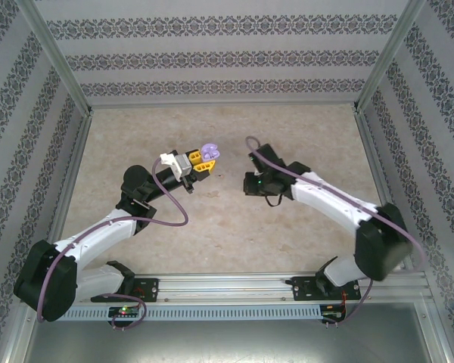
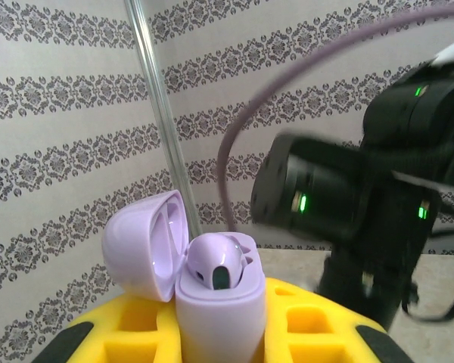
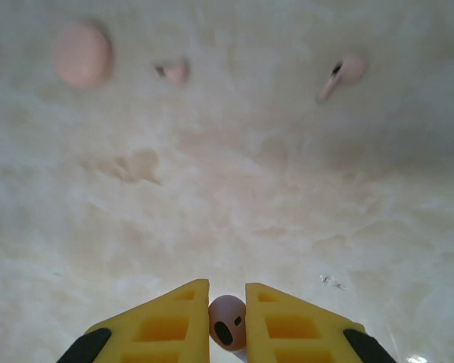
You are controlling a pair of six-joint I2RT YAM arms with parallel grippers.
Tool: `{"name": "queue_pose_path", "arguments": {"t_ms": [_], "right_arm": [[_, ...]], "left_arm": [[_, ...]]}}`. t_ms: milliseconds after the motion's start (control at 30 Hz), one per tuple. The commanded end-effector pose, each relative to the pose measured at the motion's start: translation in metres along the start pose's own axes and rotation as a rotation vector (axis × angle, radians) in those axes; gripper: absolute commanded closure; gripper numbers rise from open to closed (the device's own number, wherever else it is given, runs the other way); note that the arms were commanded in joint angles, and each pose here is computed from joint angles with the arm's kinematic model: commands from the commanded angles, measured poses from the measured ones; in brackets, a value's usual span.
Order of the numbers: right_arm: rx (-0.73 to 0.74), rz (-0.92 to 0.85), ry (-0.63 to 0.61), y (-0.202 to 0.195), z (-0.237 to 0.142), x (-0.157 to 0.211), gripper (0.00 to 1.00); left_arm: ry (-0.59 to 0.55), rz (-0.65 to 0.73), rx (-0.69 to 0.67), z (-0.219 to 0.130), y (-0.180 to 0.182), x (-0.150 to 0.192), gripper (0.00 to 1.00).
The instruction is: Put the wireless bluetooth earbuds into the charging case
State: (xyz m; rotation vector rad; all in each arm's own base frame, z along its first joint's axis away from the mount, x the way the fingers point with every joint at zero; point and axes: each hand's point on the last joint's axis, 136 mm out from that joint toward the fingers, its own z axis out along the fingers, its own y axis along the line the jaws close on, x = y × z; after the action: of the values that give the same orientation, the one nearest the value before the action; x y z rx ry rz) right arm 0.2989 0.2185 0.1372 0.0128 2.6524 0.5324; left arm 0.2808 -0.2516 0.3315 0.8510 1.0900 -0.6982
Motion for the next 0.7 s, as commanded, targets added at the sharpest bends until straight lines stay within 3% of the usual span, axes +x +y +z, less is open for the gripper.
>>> {"name": "queue_pose_path", "arguments": {"t_ms": [0,200,400,667], "right_arm": [[-0.105,0.038,-0.089,0.011,-0.042,-0.026,0.85],[-0.279,0.024,-0.290,0.042,-0.131,-0.085,0.84],[-0.457,-0.013,-0.442,0.083,-0.200,-0.122,0.84],[-0.711,0.006,-0.498,0.123,-0.232,-0.131,0.84]], "left_arm": [[-0.040,0.019,0.029,0.004,0.000,-0.020,1.00],[-0.050,-0.010,0.051,0.012,0.001,-0.019,1.00],[-0.069,-0.054,0.074,0.024,0.004,-0.016,1.00],[-0.110,-0.105,0.111,0.037,0.007,-0.017,1.00]]}}
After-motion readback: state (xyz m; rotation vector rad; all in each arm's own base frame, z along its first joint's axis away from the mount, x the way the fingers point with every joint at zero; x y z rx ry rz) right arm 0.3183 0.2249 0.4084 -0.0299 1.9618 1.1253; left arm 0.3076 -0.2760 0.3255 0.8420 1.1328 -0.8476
